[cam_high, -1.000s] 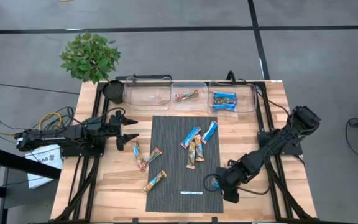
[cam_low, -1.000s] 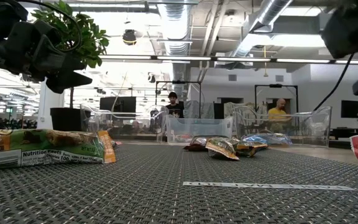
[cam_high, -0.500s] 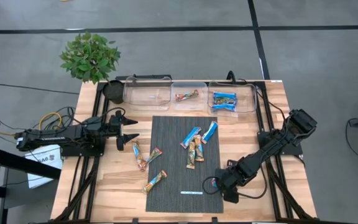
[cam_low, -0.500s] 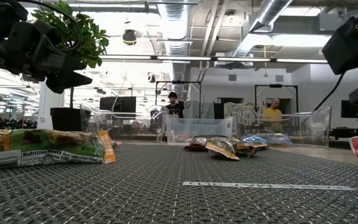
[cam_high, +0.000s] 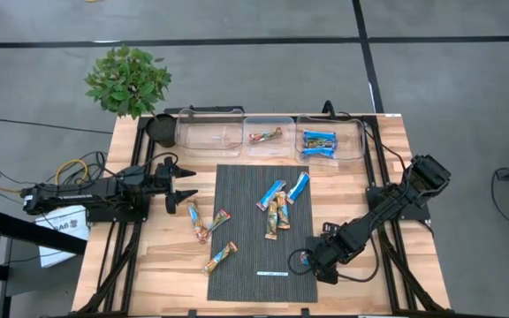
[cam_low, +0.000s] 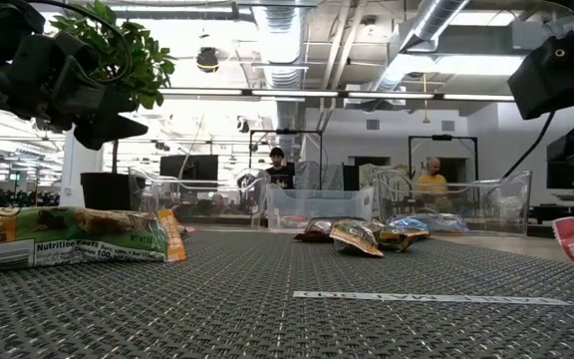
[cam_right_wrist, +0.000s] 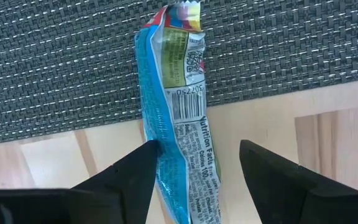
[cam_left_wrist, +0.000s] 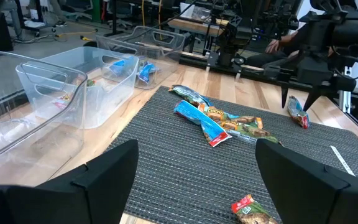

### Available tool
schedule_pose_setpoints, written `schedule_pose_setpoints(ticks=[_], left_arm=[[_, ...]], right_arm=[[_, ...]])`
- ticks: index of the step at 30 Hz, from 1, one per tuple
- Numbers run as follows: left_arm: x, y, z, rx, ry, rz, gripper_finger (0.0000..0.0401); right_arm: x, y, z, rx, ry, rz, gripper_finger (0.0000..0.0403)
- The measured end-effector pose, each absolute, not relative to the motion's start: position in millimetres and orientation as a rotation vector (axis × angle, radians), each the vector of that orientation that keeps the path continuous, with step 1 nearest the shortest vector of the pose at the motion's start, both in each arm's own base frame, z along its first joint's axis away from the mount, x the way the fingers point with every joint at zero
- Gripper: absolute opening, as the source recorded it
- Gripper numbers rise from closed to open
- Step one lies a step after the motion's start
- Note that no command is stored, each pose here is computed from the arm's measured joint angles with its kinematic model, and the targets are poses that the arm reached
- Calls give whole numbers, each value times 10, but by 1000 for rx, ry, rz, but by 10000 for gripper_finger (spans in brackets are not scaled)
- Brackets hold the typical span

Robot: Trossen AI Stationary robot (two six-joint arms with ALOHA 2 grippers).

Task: Pick and place Granola Bars by type
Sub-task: Put the bottom red granola bar into the white bin

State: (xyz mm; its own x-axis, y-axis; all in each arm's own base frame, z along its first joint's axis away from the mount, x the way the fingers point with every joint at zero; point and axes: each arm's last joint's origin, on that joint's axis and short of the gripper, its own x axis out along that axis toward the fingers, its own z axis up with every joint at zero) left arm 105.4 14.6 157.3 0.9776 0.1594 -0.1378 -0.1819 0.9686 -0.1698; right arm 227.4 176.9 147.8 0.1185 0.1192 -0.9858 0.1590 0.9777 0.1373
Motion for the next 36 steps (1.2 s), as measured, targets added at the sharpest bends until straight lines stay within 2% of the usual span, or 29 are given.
schedule_pose_setpoints(ticks=[8, 19, 24, 36], left_arm=[[1054, 146, 1573, -183, 124, 173, 318], [1054, 146, 1573, -183, 123, 173, 318], [1054, 146, 1573, -183, 124, 173, 318], [1054, 146, 1573, -183, 124, 173, 318]], right_arm=[[2250, 1751, 1409, 210, 1448, 1, 222], [2246, 1748, 1407, 61, 1443, 129, 215], [2246, 1748, 1407, 41, 1441, 147, 179], [2270, 1722, 1408, 56, 1441, 141, 57]])
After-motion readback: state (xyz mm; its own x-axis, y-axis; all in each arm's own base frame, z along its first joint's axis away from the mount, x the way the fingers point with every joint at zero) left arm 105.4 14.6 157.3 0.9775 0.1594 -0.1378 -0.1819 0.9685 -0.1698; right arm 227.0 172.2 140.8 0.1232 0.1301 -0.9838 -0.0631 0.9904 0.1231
